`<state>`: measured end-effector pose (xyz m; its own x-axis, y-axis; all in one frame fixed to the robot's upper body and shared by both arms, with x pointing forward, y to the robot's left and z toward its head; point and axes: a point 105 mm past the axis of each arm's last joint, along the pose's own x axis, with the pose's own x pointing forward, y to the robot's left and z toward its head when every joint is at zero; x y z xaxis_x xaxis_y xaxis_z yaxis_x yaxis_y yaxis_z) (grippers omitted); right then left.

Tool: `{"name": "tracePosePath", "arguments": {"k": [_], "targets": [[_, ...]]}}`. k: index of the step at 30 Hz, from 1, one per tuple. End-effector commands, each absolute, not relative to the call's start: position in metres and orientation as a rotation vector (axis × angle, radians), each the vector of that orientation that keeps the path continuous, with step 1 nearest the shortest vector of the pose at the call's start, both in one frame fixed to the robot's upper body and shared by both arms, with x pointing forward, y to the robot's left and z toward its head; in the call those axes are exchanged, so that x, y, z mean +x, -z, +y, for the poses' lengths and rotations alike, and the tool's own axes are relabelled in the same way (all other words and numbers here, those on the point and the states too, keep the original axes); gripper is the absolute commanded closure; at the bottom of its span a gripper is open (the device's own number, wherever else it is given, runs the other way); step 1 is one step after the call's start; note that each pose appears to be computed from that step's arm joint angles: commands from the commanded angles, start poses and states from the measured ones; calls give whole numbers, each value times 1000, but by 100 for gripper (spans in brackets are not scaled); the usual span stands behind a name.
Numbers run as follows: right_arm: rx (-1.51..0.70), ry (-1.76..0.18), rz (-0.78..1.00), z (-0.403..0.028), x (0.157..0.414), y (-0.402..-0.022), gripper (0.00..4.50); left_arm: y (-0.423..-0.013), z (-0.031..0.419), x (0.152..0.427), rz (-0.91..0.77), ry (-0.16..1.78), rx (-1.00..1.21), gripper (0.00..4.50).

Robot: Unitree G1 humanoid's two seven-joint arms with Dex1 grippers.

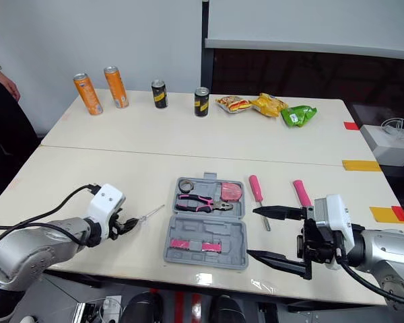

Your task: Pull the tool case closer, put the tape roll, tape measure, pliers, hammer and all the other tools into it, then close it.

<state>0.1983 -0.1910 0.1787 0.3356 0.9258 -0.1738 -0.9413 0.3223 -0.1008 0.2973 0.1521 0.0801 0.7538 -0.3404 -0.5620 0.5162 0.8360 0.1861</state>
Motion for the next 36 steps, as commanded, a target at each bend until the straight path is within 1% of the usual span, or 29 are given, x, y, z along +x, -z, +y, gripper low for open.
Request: {"name": "tracePosePath", "arguments": {"k": [1, 5, 6, 11, 16, 20, 24, 30, 36], "targets": [[-222, -1241, 55, -188, 193, -189, 0, -77, 149, 307, 482, 550, 391, 127], [-234, -1229, 59, -191, 192, -189, 0, -68, 149, 312, 509, 617, 448, 127], [-237, -1225, 58, -192, 192, -190, 0, -67, 150, 313, 527, 623, 451, 183], [-241, -1214, 54, -193, 191, -190, 0, -63, 148, 312, 583, 664, 457, 341], [-242, -1207, 51, -192, 190, -189, 0, -62, 148, 310, 636, 657, 456, 341], [-245, -1205, 48, -192, 191, -189, 0, -58, 157, 315, 673, 602, 475, 341], [-253, -1215, 48, -193, 190, -188, 0, -53, 160, 317, 711, 561, 430, 341], [-262, -1233, 35, -194, 191, -189, 0, -52, 156, 321, 719, 555, 423, 341], [-264, -1236, 31, -192, 191, -187, 0, -56, 148, 323, 719, 606, 458, 341]]}}
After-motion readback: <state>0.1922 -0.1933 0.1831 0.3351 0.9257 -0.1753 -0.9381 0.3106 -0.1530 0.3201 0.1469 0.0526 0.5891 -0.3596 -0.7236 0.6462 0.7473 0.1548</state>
